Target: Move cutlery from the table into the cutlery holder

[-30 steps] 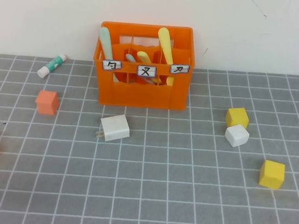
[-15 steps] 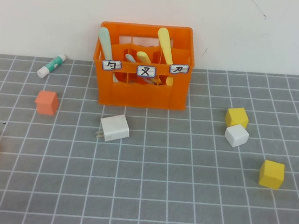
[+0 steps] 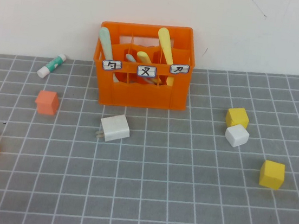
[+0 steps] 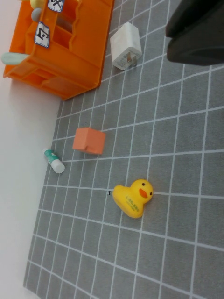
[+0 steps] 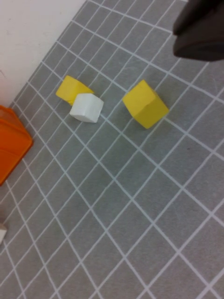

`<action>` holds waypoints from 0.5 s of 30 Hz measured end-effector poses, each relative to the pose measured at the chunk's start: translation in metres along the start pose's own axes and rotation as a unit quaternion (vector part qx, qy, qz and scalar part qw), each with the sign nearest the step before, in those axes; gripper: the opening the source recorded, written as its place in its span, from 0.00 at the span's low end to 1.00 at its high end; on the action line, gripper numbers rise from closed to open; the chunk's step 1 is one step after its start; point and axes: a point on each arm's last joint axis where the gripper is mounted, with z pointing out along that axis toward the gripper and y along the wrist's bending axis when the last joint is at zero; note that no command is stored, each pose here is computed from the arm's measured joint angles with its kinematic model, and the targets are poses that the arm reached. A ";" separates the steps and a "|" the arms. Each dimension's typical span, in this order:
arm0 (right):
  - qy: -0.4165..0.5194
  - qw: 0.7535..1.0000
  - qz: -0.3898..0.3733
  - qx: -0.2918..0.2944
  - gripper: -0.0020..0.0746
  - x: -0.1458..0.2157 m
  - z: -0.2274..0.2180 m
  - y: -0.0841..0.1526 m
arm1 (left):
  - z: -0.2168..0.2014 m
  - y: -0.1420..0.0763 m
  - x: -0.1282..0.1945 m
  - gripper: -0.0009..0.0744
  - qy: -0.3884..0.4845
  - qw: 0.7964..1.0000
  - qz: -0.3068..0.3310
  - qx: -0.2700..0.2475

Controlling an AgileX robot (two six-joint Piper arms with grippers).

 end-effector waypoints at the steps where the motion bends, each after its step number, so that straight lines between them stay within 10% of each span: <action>1: 0.000 1.000 0.000 0.000 0.03 0.000 0.000 0.000 | 0.000 0.000 0.000 0.01 0.000 1.000 0.000 0.000; 9: 0.006 0.999 -0.051 0.014 0.03 0.003 -0.004 -0.002 | 0.000 0.000 0.000 0.01 0.000 1.000 0.000 0.000; 15: 0.001 0.991 -0.032 0.128 0.03 0.011 -0.029 -0.018 | 0.000 0.000 0.001 0.01 0.002 1.000 -0.001 -0.001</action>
